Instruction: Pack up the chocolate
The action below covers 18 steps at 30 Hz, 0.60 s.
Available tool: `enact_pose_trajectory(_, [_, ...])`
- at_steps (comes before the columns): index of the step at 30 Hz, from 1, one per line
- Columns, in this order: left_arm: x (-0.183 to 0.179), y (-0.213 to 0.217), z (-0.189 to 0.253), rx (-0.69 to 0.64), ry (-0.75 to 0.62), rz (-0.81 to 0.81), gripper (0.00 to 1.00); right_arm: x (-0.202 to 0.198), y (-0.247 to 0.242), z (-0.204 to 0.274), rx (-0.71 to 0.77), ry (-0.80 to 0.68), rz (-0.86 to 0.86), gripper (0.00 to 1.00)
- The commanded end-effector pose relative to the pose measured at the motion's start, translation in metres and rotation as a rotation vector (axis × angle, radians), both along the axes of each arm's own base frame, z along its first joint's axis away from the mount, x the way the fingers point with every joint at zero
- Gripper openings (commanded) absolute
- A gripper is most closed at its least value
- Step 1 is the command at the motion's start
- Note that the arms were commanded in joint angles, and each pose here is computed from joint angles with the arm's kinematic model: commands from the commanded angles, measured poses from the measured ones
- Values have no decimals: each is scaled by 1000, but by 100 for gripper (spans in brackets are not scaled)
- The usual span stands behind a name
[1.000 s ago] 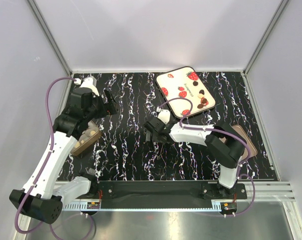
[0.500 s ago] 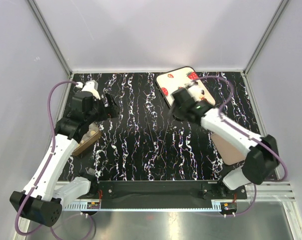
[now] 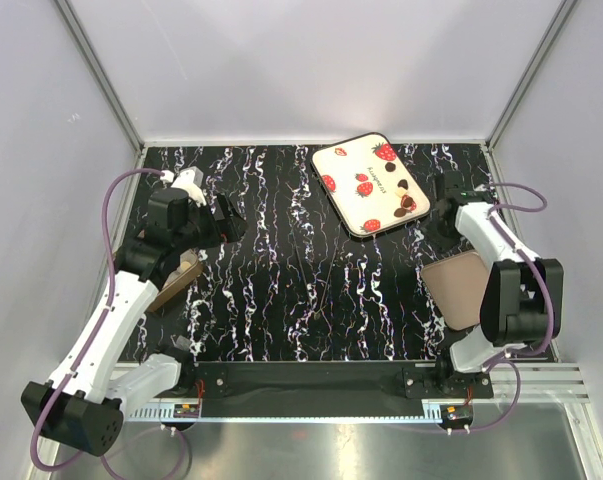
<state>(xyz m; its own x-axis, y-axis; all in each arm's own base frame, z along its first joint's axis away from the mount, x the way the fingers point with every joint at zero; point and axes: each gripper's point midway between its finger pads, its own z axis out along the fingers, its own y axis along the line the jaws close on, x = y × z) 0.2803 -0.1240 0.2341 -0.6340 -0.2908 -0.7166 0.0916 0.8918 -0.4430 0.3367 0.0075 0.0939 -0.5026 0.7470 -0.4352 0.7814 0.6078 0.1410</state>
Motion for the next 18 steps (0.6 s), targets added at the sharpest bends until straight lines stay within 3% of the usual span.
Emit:
enact_pose_trajectory(1, [2,-5,17,-41,-64,-22,99,-10,-15,-20,44,52,-116,46])
enact_pose_trajectory(8, [3,-1,9,-18,-49,-3,99,-13,-39,-51,77,118,-239,37])
enact_pose_trajectory(18, [8,0,6,-3,-33,5,99,-1,-56,-74,81,116,-327,37])
